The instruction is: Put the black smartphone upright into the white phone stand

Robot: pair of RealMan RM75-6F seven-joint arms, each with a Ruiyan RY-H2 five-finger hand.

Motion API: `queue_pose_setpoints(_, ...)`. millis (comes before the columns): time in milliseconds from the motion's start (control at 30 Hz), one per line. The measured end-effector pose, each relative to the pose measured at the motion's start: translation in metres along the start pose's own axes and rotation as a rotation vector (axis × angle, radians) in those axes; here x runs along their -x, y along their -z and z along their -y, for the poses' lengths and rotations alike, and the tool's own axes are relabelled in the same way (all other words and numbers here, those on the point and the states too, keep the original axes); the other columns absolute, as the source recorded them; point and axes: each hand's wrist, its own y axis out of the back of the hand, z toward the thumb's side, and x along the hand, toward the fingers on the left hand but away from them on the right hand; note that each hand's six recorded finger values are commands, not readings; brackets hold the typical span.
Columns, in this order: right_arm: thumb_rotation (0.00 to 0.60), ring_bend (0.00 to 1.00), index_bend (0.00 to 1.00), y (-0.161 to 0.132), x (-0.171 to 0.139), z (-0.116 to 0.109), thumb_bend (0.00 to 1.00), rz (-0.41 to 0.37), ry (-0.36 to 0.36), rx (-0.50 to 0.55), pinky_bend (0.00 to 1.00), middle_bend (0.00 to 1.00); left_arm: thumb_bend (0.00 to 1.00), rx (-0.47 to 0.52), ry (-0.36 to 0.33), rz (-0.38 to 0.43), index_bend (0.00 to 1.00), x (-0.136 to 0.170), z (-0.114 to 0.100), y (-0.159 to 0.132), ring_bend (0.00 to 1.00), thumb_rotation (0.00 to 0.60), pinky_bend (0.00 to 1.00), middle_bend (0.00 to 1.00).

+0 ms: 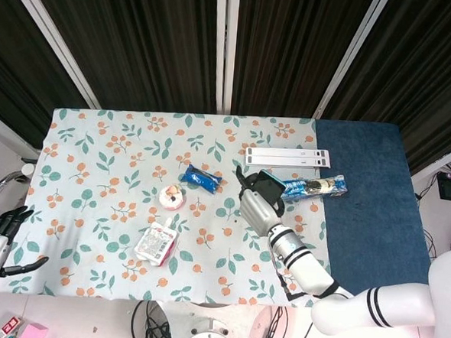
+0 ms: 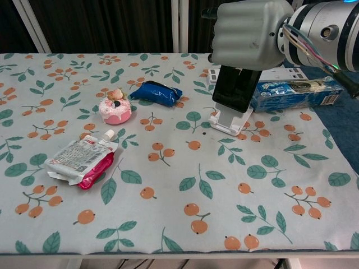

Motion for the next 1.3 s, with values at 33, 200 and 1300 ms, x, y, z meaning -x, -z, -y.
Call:
queue_pose_setpoints(33,0.600,0.43,0.54,0.000,0.001,-0.001,0.21,-0.005,0.001,-0.011,0.00,0.41,0.00,0.002,0.000,-0.001,0.10,0.000,0.000,0.000,0.09,0.152,0.25,0.06)
queue_pose_setpoints(200,0.600,0.43,0.54,-0.002,0.003,-0.004,0.21,-0.029,0.004,-0.049,0.01,0.41,0.00,0.016,-0.003,0.000,0.10,0.000,0.000,0.001,0.09,0.154,0.25,0.06)
queue_pose_setpoints(1300,0.600,0.41,0.54,-0.036,0.016,-0.007,0.21,-0.011,-0.068,-0.072,0.02,0.40,0.00,0.054,0.013,-0.019,0.10,0.004,0.004,0.012,0.09,0.154,0.25,0.07)
